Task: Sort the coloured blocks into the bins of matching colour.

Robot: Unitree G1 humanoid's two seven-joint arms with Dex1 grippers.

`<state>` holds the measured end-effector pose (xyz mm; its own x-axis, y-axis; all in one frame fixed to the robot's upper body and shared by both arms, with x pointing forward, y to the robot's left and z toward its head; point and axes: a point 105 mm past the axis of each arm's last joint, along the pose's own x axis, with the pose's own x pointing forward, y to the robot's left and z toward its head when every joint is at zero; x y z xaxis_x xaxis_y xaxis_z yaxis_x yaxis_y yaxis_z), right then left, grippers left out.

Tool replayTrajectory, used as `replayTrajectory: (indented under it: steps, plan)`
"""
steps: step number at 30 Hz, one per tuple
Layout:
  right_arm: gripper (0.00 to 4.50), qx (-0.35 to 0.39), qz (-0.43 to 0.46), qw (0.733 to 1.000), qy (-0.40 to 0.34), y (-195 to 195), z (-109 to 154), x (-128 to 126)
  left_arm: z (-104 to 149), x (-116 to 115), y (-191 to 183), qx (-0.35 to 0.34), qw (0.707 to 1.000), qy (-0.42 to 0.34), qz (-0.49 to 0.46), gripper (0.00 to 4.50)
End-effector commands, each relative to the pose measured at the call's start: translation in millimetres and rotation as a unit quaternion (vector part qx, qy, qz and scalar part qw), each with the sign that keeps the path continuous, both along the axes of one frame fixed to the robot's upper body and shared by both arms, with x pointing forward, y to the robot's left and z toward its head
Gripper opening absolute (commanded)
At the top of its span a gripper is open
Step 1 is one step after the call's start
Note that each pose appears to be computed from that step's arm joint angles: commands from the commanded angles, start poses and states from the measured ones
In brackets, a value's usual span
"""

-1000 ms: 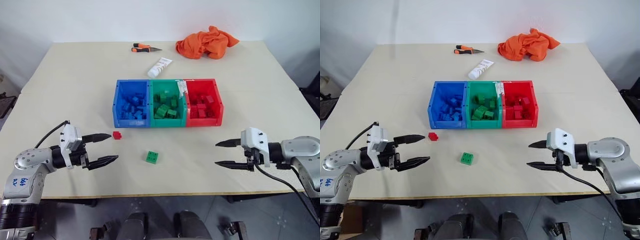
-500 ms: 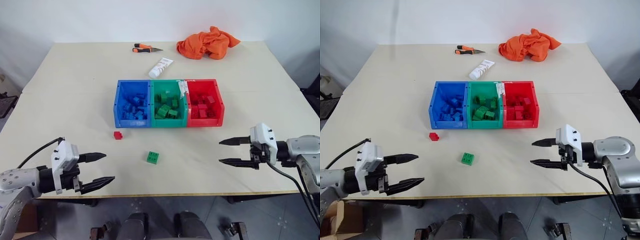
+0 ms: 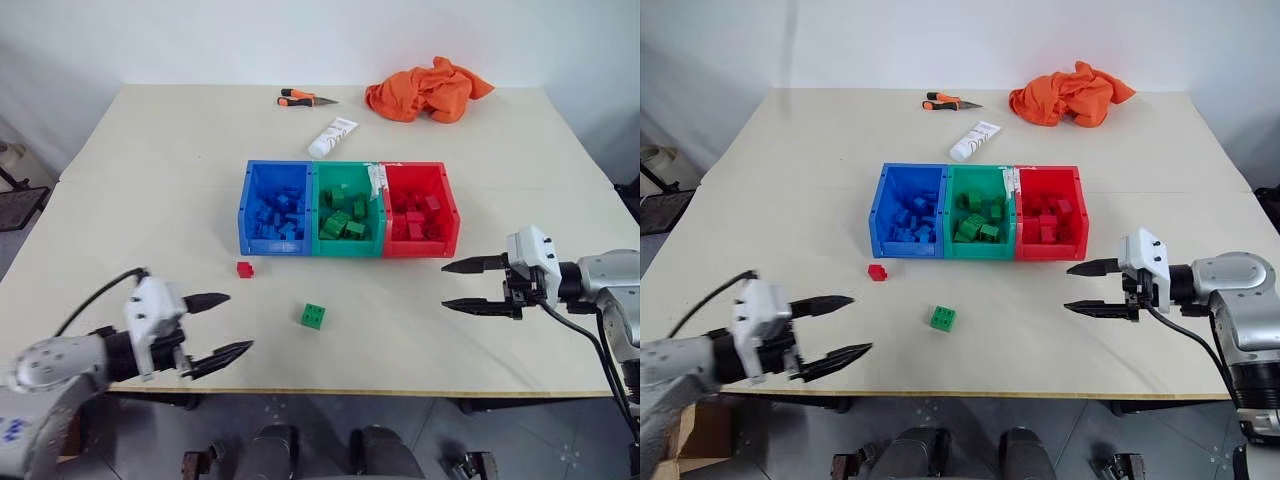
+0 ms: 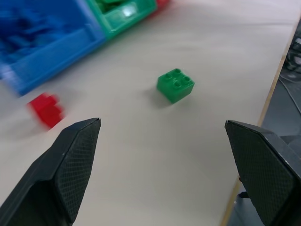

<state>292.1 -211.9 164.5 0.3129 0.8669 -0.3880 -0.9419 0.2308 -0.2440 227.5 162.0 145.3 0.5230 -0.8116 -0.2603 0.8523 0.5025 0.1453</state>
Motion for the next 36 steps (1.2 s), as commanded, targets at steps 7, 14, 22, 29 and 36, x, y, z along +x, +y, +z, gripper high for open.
replayTrajectory:
  steps: [7,14,22,29,36]
  plan:
    - [3.21,0.013,-0.012,1.0,-0.026,6,8,-3,-37,21,-46,0.026,0.995,-0.034,-0.092,4.5]
    - [3.21,0.016,-0.029,0.999,-0.028,5,7,-10,-53,48,-61,0.033,0.992,-0.073,-0.099,4.5]
    - [3.24,0.018,-0.046,0.998,-0.033,3,8,-12,-67,56,-80,0.019,0.988,-0.065,-0.141,4.31]
    - [3.25,0.018,-0.056,0.998,-0.038,-1,9,-12,-69,62,-81,0.014,0.99,-0.053,-0.133,2.38]
    - [3.25,0.02,-0.071,0.996,-0.045,-4,9,-13,-49,72,-86,-0.012,0.991,-0.063,-0.114,1.98]
